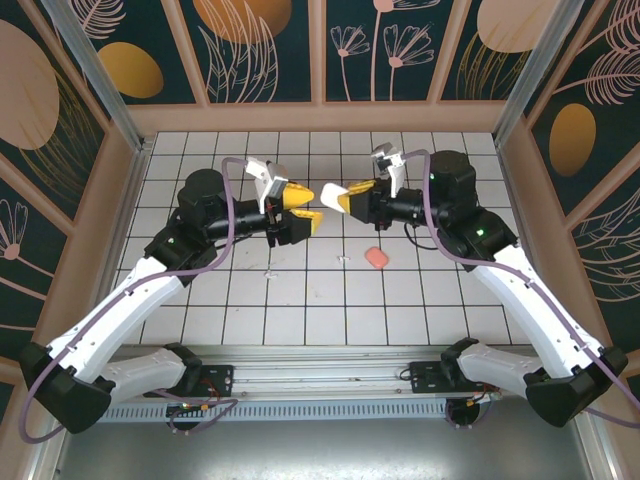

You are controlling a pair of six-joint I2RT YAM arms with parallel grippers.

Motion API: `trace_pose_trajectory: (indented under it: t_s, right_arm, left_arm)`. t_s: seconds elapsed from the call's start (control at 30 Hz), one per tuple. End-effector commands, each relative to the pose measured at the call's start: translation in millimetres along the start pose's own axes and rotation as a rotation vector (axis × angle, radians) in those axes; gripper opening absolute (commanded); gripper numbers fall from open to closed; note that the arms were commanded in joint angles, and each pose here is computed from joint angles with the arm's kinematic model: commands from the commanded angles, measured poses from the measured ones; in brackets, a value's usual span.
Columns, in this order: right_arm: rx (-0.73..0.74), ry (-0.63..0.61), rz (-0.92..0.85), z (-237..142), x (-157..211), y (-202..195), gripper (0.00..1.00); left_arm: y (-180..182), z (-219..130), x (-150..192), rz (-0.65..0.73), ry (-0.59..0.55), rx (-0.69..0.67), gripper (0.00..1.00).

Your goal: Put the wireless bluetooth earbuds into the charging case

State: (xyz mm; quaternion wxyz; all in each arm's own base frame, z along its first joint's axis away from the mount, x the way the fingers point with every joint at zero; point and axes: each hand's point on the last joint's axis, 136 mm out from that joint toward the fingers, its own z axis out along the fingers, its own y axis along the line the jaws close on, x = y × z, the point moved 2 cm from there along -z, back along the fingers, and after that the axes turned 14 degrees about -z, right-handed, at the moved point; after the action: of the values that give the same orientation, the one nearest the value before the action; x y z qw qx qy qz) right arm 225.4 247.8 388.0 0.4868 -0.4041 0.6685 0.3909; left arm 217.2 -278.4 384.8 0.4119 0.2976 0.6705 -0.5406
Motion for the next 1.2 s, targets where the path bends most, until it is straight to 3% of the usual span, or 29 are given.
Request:
trace_pose_trajectory:
  t_s: [0.0, 0.4, 0.6, 0.77, 1.17]
  right_arm:
    - [-0.091, -0.037, -0.07, 0.1, -4.8, 12.5, 0.05]
    - [-0.15, -0.017, -0.135, 2.8, 0.6, 20.3, 0.04]
    - [-0.114, -0.005, -0.142, 3.2, 3.1, 15.8, 0.03]
    - [-0.067, 0.004, -0.147, 2.4, 6.7, 9.7, 0.03]
    - [-0.147, -0.008, -0.13, 11.1, 5.2, 14.5, 0.03]
  left_arm:
    - [-8.7, 2.8, 4.4, 0.008, 0.015, 0.1, 0.6]
    - [3.3, 16.9, 13.8, -0.077, 0.104, 0.145, 0.55]
    - [36.4, 16.2, 10.8, -0.097, 0.066, -0.025, 0.55]
    - [49.9, 8.9, 9.2, -0.128, 0.032, -0.074, 0.57]
    - [23.8, 13.3, 19.3, -0.133, 0.083, 0.163, 0.57]
